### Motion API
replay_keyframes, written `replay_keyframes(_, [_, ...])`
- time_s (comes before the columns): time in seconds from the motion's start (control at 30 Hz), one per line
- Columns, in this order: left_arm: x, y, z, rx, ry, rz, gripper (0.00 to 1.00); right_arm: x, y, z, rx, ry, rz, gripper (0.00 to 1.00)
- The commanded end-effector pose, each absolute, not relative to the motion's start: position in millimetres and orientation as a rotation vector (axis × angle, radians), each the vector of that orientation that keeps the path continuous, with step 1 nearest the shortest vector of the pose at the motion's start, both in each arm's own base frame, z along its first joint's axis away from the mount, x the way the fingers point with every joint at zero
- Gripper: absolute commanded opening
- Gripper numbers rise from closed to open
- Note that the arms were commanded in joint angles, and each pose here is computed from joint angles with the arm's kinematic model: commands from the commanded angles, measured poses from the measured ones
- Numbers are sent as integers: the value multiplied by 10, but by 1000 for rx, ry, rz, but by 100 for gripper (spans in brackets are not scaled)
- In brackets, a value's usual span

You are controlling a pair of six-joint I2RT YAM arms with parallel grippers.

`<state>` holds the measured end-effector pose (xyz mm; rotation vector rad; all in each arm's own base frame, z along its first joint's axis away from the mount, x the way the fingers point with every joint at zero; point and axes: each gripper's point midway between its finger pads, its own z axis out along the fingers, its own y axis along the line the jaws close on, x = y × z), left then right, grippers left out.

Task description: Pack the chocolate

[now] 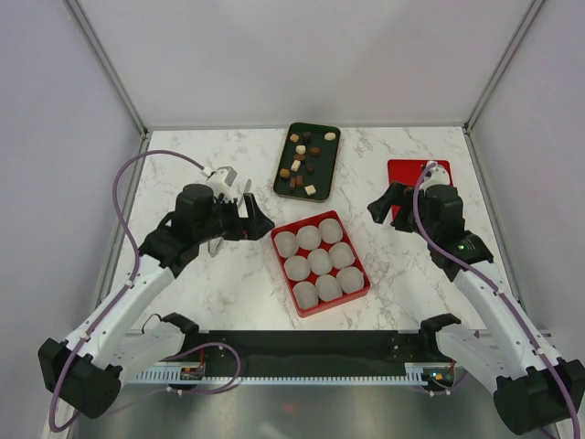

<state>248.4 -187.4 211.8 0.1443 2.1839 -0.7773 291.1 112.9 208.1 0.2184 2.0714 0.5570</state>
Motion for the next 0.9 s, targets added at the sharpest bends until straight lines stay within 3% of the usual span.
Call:
replay_keyframes(0.0, [2551, -1934, 2414, 163, 2107, -813, 100, 2974, 1109, 2306, 205, 2008, 549, 98])
replay_keyframes(0.17, [2612, -1845, 2534, 161, 2066, -745, 100, 2974, 1104, 2311, 233, 2005, 557, 98])
replay_keyframes(0.43, [2930, -1299, 2388, 158, 2122, -289, 100, 2931, 1123, 2427, 226, 1970, 588, 98])
replay_keyframes(0.53, [3100, -971, 2093, 81, 2287, -103, 100, 2884, 1247, 2471, 163, 1966, 661, 98])
replay_keyframes(0.87, [3480, -555, 1189, -22, 2584, 30, 100, 2740, 1506, 2507, 23, 1952, 825, 98])
